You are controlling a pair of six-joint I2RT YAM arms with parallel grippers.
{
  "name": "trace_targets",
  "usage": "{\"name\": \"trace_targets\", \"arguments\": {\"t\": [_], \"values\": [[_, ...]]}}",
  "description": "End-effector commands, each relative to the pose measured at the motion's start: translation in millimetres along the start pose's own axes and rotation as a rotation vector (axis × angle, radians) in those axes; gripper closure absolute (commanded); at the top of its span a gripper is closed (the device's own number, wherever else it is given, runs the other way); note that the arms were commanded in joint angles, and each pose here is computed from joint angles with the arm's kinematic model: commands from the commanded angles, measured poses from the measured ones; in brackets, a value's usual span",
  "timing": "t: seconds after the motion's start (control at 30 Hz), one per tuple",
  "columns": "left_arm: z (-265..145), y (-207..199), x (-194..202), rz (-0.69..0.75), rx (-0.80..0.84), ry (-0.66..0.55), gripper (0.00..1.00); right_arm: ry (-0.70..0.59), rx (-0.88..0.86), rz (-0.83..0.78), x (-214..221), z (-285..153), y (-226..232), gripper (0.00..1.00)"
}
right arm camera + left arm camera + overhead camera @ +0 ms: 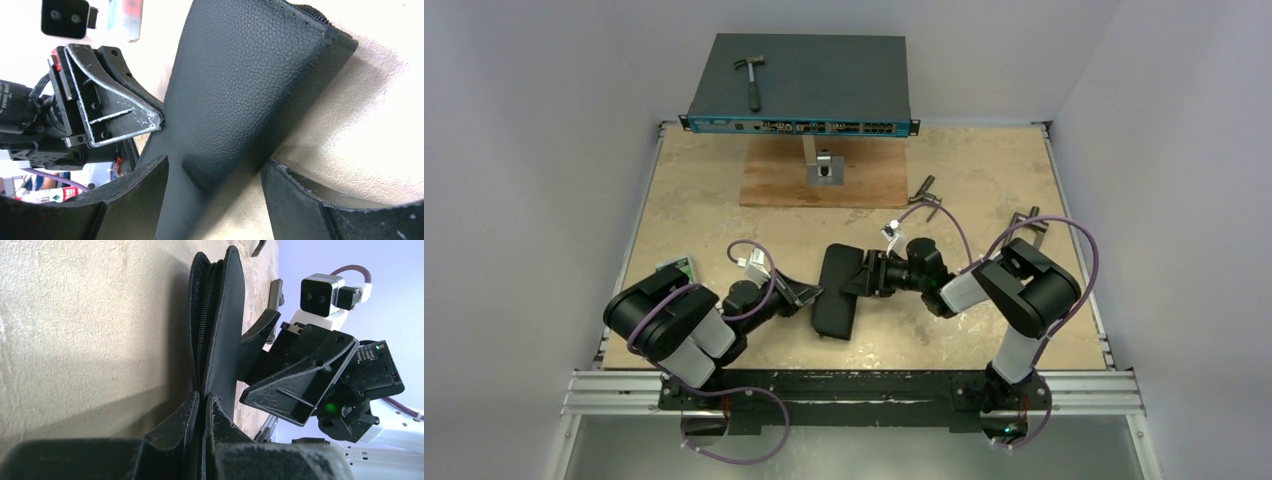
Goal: Sort the hair-cutting tools
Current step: Zip the hairdressing tool bag at the center of the board.
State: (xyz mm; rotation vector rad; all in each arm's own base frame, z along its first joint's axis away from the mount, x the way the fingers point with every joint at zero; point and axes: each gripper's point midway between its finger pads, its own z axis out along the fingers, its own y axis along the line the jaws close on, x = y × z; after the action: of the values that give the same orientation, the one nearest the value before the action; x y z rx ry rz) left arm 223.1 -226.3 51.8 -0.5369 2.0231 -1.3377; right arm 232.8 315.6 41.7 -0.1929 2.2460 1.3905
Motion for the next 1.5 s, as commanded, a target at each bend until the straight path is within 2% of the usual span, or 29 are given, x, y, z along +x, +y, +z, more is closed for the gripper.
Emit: {"name": "trace_targets", "arguments": {"t": [0.0, 0.4, 0.6, 0.87, 0.97, 1.07, 1.23, 1.3, 1.37, 1.47], "values": [[-0.3, -31.5, -7.7, -0.015, 0.125, -0.020, 1.00, 0.053, -0.038, 0.048, 17.4, -1.9, 0.6, 0.33], [5.2, -48.2, -12.3, -0.030, 0.172, -0.023, 1.00, 0.022, -0.335, 0.088, 11.3, -9.0, 49.5, 0.37], [1.9, -67.3, -20.4, -0.035, 0.230, -0.052, 1.00, 0.028, -0.359, 0.097, 12.8, -9.6, 52.3, 0.35], [4.9, -76.4, -15.8, -0.022, 0.251, -0.038, 1.00, -0.020, -0.450, 0.085, -3.6, -20.0, 79.4, 0.49], [4.7, -78.0, -13.8, -0.021, 0.256, -0.034, 1.00, -0.064, -0.486, 0.087, -13.2, -26.4, 91.0, 0.50], [3.3, -79.8, -12.9, -0.017, 0.263, -0.030, 1.00, -0.100, -0.537, 0.091, -21.8, -34.7, 104.8, 0.58], [-3.1, -90.9, -15.9, 0.001, 0.294, -0.040, 1.00, -0.111, -0.594, 0.070, -29.2, -47.4, 125.4, 0.82], [-4.9, -95.4, -16.8, 0.023, 0.290, -0.038, 1.00, -0.112, -0.592, 0.045, -31.1, -51.0, 130.3, 0.88], [-5.9, -103.8, -20.3, 0.066, 0.277, -0.039, 0.87, -0.106, -0.583, 0.024, -31.6, -54.5, 133.6, 0.91], [-15.1, -106.7, -30.7, 0.169, 0.192, -0.071, 0.61, -0.106, -0.567, 0.000, -34.0, -61.7, 138.8, 0.93]]}}
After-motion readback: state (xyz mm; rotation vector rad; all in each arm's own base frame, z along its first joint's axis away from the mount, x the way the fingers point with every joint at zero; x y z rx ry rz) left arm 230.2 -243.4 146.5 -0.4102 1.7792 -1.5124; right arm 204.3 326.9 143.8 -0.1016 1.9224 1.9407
